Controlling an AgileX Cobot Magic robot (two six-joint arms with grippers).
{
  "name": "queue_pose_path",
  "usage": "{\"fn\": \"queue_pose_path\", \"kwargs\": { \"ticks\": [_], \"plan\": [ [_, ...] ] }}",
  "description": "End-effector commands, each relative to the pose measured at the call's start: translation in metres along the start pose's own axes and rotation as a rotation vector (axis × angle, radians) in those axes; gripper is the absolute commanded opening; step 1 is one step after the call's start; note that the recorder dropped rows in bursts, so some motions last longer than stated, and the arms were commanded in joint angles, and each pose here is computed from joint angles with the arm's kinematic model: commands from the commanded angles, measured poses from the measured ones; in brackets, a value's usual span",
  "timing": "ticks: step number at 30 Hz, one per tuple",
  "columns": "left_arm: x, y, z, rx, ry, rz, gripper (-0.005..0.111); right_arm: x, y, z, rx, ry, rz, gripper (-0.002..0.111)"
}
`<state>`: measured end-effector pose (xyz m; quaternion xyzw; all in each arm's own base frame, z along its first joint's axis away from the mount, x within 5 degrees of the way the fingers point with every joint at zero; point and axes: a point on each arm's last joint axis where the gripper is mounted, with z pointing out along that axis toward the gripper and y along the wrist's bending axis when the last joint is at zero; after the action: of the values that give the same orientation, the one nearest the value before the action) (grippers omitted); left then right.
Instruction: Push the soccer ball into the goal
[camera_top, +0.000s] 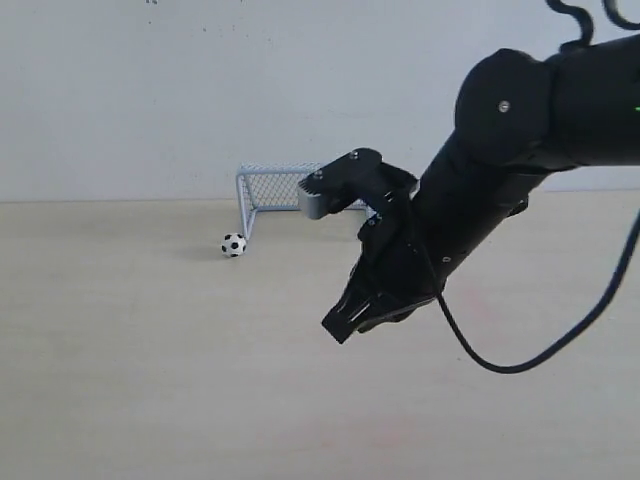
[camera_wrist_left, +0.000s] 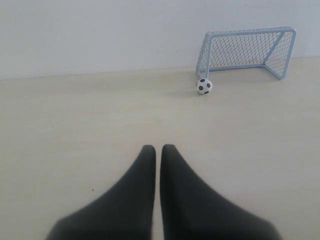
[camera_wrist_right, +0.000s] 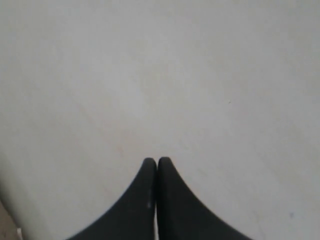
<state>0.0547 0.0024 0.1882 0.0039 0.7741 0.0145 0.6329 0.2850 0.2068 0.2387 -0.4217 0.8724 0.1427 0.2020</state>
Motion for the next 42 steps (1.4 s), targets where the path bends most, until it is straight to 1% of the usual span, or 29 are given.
{"fn": "queue_pose_path", "kwargs": {
  "ticks": [1, 7, 11, 13, 15, 17, 22, 24, 25, 27, 31, 39, 42],
  "plan": [
    [0.001, 0.0, 0.0, -0.004, 0.003, 0.006, 0.004, 0.013, 0.003, -0.017, 0.101, -0.19, 0.038, 0.0],
    [0.001, 0.0, 0.0, -0.004, 0.003, 0.006, 0.004, 0.045, 0.008, -0.042, 0.242, -0.398, 0.053, 0.0],
    [0.001, 0.0, 0.0, -0.004, 0.003, 0.006, 0.004, 0.073, 0.014, -0.06, 0.332, -0.536, 0.063, 0.0],
    [0.001, 0.0, 0.0, -0.004, 0.003, 0.006, 0.004, 0.087, 0.015, -0.07, 0.366, -0.577, 0.074, 0.0],
    [0.001, 0.0, 0.0, -0.004, 0.003, 0.006, 0.004, 0.104, 0.009, -0.081, 0.396, -0.619, 0.173, 0.0],
    [0.001, 0.0, 0.0, -0.004, 0.003, 0.006, 0.004, 0.12, 0.0, -0.094, 0.437, -0.671, 0.304, 0.0],
    [0.001, 0.0, 0.0, -0.004, 0.003, 0.006, 0.004, 0.166, -0.017, -0.119, 0.518, -0.817, 0.707, 0.0],
    [0.001, 0.0, 0.0, -0.004, 0.003, 0.006, 0.004, 0.182, -0.017, -0.126, 0.557, -0.862, 0.793, 0.0],
    [0.001, 0.0, 0.0, -0.004, 0.003, 0.006, 0.004, 0.192, -0.016, -0.128, 0.586, -0.88, 0.814, 0.0],
    [0.001, 0.0, 0.0, -0.004, 0.003, 0.006, 0.004, 0.209, -0.01, -0.131, 0.634, -0.91, 0.839, 0.0],
    [0.001, 0.0, 0.0, -0.004, 0.003, 0.006, 0.004, 0.235, 0.005, -0.129, 0.693, -0.969, 0.843, 0.0],
    [0.001, 0.0, 0.0, -0.004, 0.003, 0.006, 0.004, 0.273, 0.037, -0.116, 0.742, -1.154, 0.756, 0.0],
    [0.001, 0.0, 0.0, -0.004, 0.003, 0.006, 0.004, 0.279, 0.044, -0.118, 0.76, -1.238, 0.72, 0.0]
  ]
}}
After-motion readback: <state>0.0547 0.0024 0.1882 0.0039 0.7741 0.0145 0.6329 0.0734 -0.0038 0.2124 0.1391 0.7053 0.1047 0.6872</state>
